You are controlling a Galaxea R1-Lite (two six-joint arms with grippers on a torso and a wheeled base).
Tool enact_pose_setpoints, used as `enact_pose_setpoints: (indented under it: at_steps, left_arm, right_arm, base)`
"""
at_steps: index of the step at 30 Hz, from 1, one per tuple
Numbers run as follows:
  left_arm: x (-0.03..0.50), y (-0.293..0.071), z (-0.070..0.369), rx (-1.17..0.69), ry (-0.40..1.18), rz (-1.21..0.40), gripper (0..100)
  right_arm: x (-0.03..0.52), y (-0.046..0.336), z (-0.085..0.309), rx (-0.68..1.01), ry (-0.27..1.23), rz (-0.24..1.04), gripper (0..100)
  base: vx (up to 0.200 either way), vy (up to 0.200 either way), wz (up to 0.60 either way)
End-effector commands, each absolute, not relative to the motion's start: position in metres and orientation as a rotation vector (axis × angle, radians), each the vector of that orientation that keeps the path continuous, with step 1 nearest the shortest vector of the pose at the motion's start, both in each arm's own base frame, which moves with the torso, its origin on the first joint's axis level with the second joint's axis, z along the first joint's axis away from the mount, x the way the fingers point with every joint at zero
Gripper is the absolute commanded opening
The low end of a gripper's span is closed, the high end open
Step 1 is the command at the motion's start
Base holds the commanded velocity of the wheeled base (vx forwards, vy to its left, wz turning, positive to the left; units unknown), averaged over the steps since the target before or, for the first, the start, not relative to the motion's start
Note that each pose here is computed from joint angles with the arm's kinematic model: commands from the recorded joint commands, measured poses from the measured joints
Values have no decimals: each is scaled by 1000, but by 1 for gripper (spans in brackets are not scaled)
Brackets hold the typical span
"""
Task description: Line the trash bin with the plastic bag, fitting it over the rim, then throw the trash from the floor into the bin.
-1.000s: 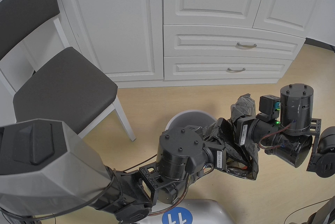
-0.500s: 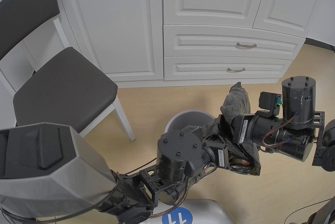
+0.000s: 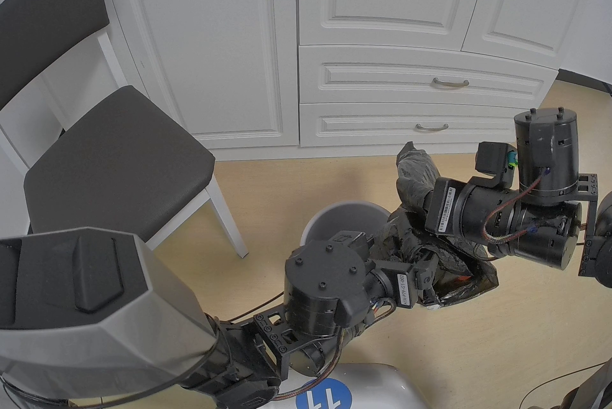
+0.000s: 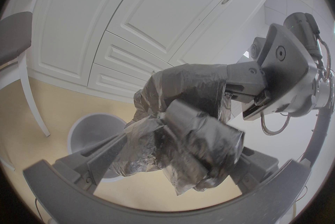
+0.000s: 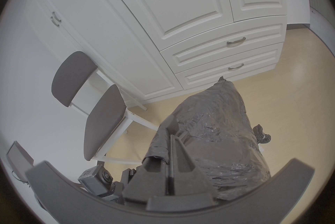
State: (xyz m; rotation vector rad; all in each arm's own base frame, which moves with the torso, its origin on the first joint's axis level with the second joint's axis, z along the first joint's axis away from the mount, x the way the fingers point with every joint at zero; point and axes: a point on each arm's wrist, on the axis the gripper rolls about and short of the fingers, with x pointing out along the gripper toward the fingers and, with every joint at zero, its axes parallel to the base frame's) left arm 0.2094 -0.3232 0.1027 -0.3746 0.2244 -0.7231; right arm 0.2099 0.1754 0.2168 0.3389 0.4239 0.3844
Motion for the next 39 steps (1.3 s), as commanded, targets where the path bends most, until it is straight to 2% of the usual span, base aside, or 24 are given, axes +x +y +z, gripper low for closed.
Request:
enact_pose_setpoints:
  at_steps: [1, 9, 21, 39]
  left_arm:
    - [209, -325, 100, -370, 231, -728, 100]
    - [202, -331, 92, -401, 178, -782, 100]
    - [188, -337, 85, -408, 179, -915, 100]
    - [191, -338, 71, -399, 191, -958, 100]
  right_arm:
    - [214, 177, 214, 335, 432, 375, 0]
    - [215, 177, 214, 335, 433, 372, 0]
    - [217, 178, 212, 329, 442, 370, 0]
    - [214, 180, 215, 334, 457, 374, 0]
  base:
    - [0, 0, 0]
    - [0, 0, 0]
    - [0, 0, 0]
    - [0, 0, 0]
